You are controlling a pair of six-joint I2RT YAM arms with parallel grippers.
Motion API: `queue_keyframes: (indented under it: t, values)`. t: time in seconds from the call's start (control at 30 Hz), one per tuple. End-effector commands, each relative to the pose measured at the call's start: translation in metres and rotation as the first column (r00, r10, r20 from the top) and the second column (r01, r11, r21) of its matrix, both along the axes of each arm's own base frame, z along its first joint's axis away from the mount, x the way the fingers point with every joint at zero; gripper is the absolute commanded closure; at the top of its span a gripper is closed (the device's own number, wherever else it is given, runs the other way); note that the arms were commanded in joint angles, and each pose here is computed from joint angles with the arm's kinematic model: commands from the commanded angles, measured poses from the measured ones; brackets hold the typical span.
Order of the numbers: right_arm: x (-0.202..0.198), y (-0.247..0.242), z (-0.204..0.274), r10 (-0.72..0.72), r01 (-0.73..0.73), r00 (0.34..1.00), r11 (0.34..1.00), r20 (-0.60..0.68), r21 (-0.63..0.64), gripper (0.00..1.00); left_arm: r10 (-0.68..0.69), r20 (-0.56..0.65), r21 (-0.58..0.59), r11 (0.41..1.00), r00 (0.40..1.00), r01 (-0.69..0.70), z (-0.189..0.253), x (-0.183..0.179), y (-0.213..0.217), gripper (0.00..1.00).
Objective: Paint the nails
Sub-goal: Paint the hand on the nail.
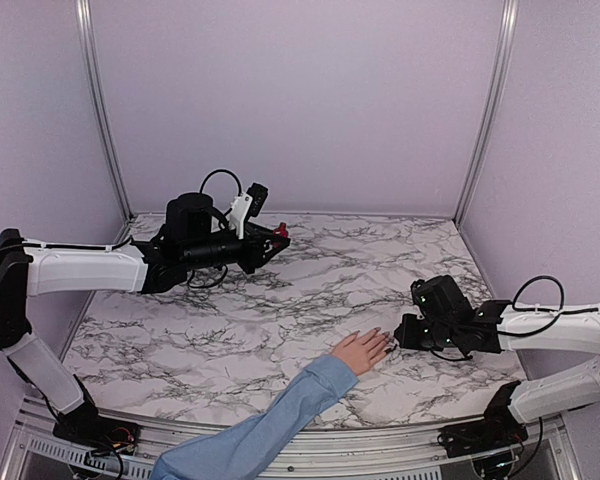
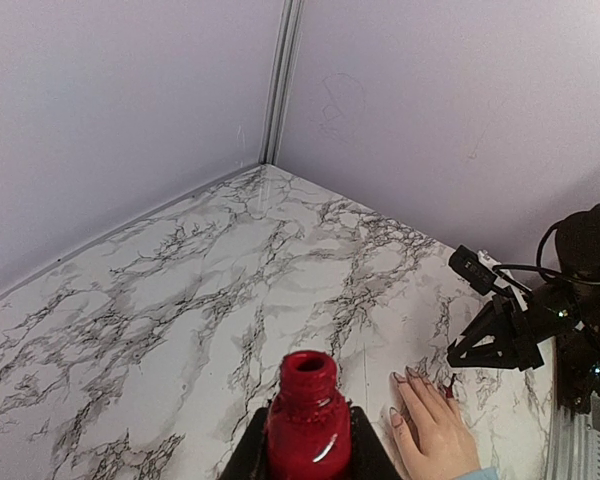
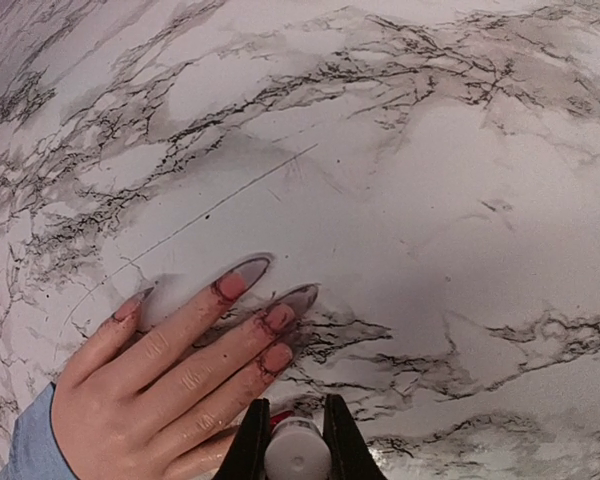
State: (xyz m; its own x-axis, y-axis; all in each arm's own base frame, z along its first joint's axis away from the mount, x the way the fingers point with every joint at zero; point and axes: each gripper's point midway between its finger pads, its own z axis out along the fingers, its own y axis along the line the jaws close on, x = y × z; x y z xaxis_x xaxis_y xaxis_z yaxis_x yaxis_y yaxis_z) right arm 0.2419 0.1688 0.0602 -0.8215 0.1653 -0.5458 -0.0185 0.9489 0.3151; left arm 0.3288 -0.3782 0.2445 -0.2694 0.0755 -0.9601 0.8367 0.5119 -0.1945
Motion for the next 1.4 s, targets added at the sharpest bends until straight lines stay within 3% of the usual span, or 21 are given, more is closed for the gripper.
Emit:
queue_keyframes:
  t: [0.0,0.63,1.0,1.37]
  values:
    - [0.008,0.003,0.014,-0.03,0.029,0.999,0.999,0.032,0.012,1.0,0.003,0.022,-0.007,1.0,1.0,-0.003,0.006,-0.001,0.001,1.0]
    - [0.014,0.001,0.025,-0.05,0.048,0.995,0.999,0.081,0.026,1.0,0.003,0.023,0.0,1.0,1.0,-0.003,0.004,0.001,0.0,1.0]
    - [0.012,0.013,0.046,0.02,-0.033,0.989,0.995,0.146,0.091,1.0,0.0,0.029,0.001,1.0,1.0,0.0,0.004,0.001,0.0,1.0]
    - [0.008,0.024,0.038,0.088,-0.098,0.989,0.991,0.117,0.087,1.0,0.004,0.028,-0.003,1.0,1.0,-0.003,0.006,0.002,0.0,1.0]
